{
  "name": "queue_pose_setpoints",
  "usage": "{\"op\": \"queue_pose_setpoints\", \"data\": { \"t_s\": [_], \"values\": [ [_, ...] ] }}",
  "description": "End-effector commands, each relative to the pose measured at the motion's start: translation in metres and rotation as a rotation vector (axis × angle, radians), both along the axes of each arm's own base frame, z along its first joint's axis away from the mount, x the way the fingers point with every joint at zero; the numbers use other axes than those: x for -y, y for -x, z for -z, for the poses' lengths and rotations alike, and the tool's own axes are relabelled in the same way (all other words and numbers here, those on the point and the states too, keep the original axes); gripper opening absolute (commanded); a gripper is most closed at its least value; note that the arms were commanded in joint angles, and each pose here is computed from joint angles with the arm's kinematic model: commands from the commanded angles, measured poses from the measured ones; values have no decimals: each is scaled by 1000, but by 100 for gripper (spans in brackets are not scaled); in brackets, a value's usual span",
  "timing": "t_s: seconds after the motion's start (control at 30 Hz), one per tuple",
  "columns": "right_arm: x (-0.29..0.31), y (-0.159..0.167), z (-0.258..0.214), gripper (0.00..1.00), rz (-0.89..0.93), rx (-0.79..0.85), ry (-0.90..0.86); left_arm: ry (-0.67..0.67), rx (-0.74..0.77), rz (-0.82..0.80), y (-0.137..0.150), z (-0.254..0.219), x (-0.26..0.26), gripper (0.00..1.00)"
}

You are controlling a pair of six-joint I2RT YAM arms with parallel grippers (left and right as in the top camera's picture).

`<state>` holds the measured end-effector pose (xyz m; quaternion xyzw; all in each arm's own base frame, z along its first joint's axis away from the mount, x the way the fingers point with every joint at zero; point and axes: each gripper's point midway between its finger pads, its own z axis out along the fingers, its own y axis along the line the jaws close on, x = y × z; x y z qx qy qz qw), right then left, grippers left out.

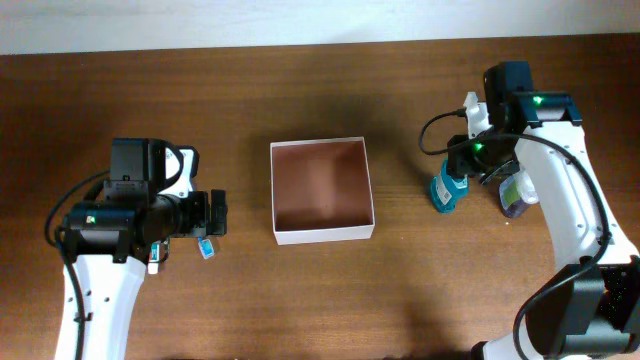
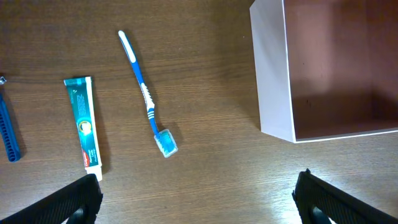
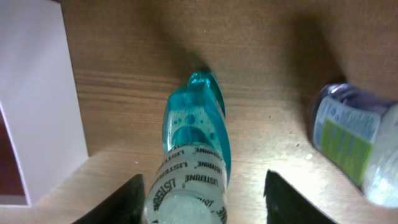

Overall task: Pack container
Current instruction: 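Move right gripper to the teal mouthwash bottle and grasp it, then carry mouthwash bottle with right gripper and lower it into box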

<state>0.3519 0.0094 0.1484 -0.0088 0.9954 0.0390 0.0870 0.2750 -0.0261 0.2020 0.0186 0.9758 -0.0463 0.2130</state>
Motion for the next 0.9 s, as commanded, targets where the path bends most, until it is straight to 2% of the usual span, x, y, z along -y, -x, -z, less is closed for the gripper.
{"op": "queue_pose_setpoints", "data": {
  "t_s": [0.0,0.5,0.77,0.87],
  "values": [
    [-6,-4,-2,49,-10,7,-14,21,14,-5,-3,-6,2,99],
    [-20,-2,-1,44,-53,2,-8,21,13,-5,-2,-6,2,100],
    [-16,-2,0,33,-48,1,14,21,12,-5,-2,-6,2,100],
    [-16,-2,0,31,-48,0,14,21,9,-5,-2,-5,2,100]
  ]
}}
